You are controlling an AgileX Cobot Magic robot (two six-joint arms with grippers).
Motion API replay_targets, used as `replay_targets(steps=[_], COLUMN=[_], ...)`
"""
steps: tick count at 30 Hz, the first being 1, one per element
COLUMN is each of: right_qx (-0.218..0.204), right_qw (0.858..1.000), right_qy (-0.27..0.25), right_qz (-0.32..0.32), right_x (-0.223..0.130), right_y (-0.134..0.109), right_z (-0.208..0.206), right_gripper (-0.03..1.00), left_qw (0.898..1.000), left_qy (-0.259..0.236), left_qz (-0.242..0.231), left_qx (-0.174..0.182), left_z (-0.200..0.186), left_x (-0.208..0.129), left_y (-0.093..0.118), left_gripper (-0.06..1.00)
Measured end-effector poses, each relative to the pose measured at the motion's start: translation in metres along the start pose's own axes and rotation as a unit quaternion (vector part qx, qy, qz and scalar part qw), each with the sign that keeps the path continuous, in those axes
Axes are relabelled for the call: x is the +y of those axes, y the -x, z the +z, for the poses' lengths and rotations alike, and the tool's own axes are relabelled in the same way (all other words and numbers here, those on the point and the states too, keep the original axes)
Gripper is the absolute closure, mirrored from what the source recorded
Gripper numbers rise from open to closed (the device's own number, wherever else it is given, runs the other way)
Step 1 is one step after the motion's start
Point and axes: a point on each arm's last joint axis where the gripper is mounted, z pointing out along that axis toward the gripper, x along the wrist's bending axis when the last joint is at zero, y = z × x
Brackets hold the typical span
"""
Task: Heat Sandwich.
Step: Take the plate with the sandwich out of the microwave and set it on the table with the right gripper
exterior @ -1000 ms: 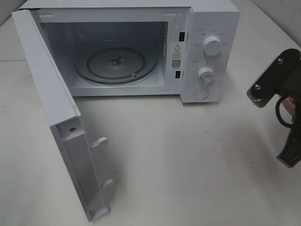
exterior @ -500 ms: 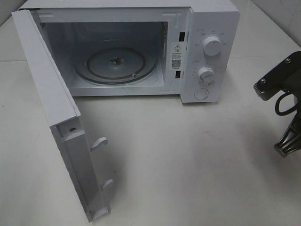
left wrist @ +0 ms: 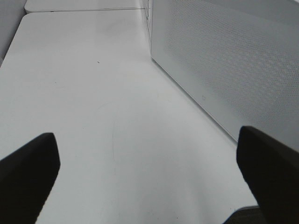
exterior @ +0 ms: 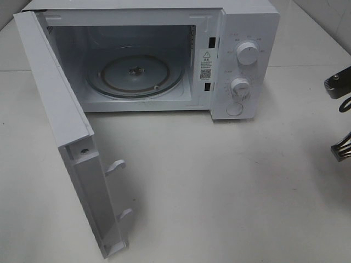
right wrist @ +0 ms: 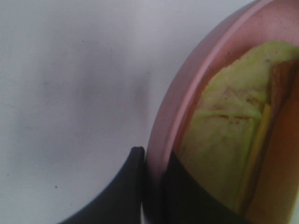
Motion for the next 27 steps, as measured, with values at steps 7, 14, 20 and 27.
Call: replay_targets(steps=[7, 14, 20, 27], right_qx=[-0.005, -0.003, 0.002, 0.009], right_qw=[0.999, 0.999, 0.999, 0.999], right_qy=[0.001, -0.019, -0.031, -0.042], right_qz=[0.036, 0.029, 0.028, 0.012], right_x=[0.000, 0.002, 0.006, 0.008], right_y=[0.013, 0.006, -0.007, -0.023], right_z=[0.008, 0.026, 0.044, 0.068], right_gripper=[0.90, 0.90, 0.90, 0.90], left_qw=[1.000, 1.000, 1.000, 1.000], left_qy=[0.000, 0.000, 0.000, 0.000], left_qz=[0.000, 0.000, 0.000, 0.000], left_qx=[0.000, 0.000, 0.000, 0.000], left_z=[0.000, 0.000, 0.000, 0.000], left_x=[0.000, 0.000, 0.000, 0.000], left_y=[0.000, 0.000, 0.000, 0.000], left_gripper=[-0.03, -0.03, -0.03, -0.03])
